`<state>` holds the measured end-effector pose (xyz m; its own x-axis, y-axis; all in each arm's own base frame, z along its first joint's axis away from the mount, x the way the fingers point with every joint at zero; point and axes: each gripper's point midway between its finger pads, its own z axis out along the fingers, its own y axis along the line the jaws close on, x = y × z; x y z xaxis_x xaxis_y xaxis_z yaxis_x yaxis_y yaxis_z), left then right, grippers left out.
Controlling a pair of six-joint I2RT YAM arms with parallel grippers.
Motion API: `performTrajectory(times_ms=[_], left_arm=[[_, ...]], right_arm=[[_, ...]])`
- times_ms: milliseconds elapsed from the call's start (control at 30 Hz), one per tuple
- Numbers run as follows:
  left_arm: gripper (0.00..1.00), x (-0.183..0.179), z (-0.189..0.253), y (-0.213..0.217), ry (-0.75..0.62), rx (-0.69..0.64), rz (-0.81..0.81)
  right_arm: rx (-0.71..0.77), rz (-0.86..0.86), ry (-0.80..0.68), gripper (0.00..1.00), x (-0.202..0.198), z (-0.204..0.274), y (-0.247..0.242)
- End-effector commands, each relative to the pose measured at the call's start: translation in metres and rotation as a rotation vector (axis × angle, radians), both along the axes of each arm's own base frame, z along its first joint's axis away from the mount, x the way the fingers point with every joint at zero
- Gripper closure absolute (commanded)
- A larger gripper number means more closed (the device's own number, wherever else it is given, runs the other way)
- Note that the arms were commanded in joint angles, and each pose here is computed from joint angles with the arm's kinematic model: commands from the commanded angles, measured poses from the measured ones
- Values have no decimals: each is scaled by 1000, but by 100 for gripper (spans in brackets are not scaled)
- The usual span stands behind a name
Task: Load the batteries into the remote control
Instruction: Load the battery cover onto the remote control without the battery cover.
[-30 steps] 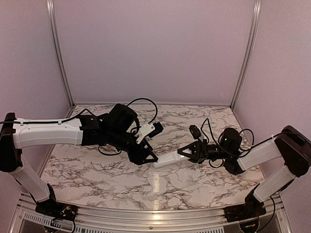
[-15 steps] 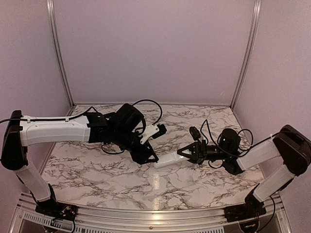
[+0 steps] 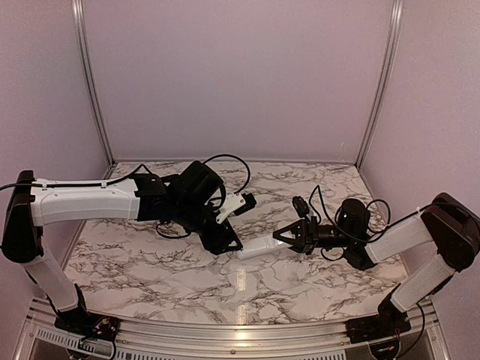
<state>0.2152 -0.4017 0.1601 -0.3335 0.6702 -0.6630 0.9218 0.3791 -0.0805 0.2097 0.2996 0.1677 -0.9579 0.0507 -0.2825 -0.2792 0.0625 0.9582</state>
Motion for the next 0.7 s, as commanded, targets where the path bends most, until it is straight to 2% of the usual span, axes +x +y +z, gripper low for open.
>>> performTrajectory(times_ms=[0,233,367,567,667], left_arm=[[38,6,2,19,-7,21,52],[36,6,35,23,7,-130,86],[36,-3,47,18,85,-247,101],[35,-10,37,14,204,-295,151],[30,-13,27,12,270,-307,183]], right_arm=[[63,56,-106,100,-8,26,5],[48,45,-112,100,-6,24,5],[51,38,-122,100,-5,26,5],[68,34,-136,100,-4,34,5],[72,36,-141,100,-4,37,6]])
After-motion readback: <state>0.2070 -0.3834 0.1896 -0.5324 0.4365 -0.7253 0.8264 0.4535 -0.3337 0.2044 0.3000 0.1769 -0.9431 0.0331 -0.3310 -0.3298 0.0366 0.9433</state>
